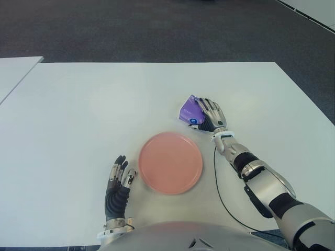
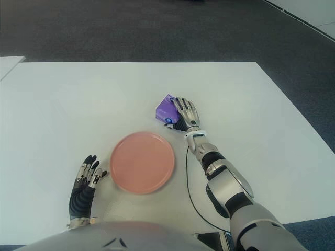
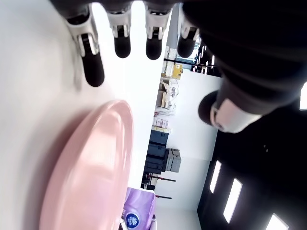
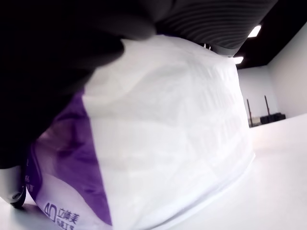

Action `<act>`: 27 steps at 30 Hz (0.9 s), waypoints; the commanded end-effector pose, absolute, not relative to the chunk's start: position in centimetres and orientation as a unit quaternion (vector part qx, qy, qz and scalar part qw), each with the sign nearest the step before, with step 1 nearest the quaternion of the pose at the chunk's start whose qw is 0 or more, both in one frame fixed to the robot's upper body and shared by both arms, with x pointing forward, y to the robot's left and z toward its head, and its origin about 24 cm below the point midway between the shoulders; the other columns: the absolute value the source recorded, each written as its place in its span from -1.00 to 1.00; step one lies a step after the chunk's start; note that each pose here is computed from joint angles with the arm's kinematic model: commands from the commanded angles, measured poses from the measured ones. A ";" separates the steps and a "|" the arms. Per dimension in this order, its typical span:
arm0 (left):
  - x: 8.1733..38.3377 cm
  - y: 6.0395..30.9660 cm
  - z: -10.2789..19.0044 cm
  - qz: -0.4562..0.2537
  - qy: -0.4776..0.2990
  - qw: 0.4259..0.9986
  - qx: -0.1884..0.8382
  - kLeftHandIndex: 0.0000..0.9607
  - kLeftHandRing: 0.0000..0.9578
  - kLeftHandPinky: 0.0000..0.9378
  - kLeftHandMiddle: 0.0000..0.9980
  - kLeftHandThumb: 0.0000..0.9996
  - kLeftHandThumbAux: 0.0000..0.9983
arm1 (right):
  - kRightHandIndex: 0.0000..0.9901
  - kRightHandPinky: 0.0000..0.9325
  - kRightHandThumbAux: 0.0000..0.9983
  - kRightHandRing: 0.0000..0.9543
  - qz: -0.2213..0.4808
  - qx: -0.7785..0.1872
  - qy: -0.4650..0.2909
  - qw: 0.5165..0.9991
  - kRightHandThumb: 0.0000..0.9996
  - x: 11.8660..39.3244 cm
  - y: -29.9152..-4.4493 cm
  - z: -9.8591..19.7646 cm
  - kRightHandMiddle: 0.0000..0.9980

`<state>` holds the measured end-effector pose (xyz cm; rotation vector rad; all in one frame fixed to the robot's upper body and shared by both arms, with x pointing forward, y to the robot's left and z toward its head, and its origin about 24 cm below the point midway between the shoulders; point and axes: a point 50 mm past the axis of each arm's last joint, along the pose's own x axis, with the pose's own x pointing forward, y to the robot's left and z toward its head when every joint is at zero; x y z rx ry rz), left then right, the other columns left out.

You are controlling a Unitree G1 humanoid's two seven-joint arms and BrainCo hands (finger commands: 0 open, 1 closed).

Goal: Put the tissue paper into the plate.

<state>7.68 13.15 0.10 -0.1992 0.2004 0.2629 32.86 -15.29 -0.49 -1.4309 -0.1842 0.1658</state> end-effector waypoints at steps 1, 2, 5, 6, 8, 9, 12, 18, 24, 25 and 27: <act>8.2 10.9 1.2 0.145 0.099 0.969 -0.177 -0.94 -0.90 -0.92 -0.83 -0.79 0.23 | -1.00 -0.98 0.15 -1.00 0.276 -0.694 0.142 0.649 -0.54 25.5 -16.4 -9.5 -0.97; 8.2 10.9 1.2 0.145 0.099 0.968 -0.178 -0.94 -0.90 -0.91 -0.83 -0.79 0.23 | -1.00 -0.98 0.14 -1.00 0.277 -0.695 0.144 0.648 -0.54 25.5 -16.4 -9.5 -0.96; 8.2 10.9 1.2 0.145 0.098 0.968 -0.178 -0.94 -0.90 -0.91 -0.83 -0.79 0.23 | -1.00 -0.98 0.12 -0.99 0.279 -0.695 0.147 0.646 -0.52 25.4 -16.4 -9.6 -0.96; 8.2 10.9 1.3 0.144 0.098 0.969 -0.178 -0.94 -0.90 -0.91 -0.83 -0.78 0.23 | -1.00 -0.94 0.11 -0.96 0.280 -0.695 0.147 0.646 -0.49 25.4 -16.4 -9.6 -0.93; 8.1 10.9 1.3 0.143 0.098 0.969 -0.175 -0.94 -0.90 -0.91 -0.83 -0.77 0.23 | -0.98 -0.81 0.10 -0.88 0.280 -0.694 0.148 0.647 -0.43 25.3 -16.4 -9.7 -0.85; 8.1 10.9 1.3 0.143 0.098 0.969 -0.175 -0.94 -0.89 -0.91 -0.83 -0.77 0.22 | -0.96 -0.74 0.09 -0.83 0.279 -0.694 0.148 0.647 -0.39 25.3 -16.4 -9.7 -0.80; 8.1 10.9 1.3 0.142 0.099 0.970 -0.173 -0.94 -0.89 -0.94 -0.82 -0.75 0.21 | -0.69 -0.48 0.10 -0.54 0.275 -0.695 0.144 0.649 -0.21 25.2 -16.4 -9.7 -0.50; 8.0 11.0 1.5 0.142 0.097 0.971 -0.168 -0.93 -0.90 -0.96 -0.83 -0.74 0.21 | -0.23 -0.14 0.36 -0.03 0.258 -0.705 0.122 0.649 0.42 25.1 -16.3 -9.6 -0.01; 8.0 11.0 1.7 0.143 0.096 0.970 -0.170 -0.92 -0.91 -0.98 -0.83 -0.74 0.21 | -0.20 0.15 0.36 0.25 0.251 -0.708 0.119 0.649 0.65 24.9 -16.1 -9.8 0.04; 8.0 11.0 1.8 0.143 0.096 0.970 -0.170 -0.92 -0.91 -0.98 -0.83 -0.73 0.21 | -0.19 0.16 0.36 0.26 0.249 -0.708 0.119 0.650 0.66 24.9 -16.1 -9.8 0.04; 8.0 11.0 1.9 0.143 0.096 0.971 -0.168 -0.92 -0.92 -0.97 -0.84 -0.73 0.21 | -0.18 0.23 0.36 0.32 0.247 -0.706 0.117 0.653 0.68 24.8 -16.1 -9.8 0.04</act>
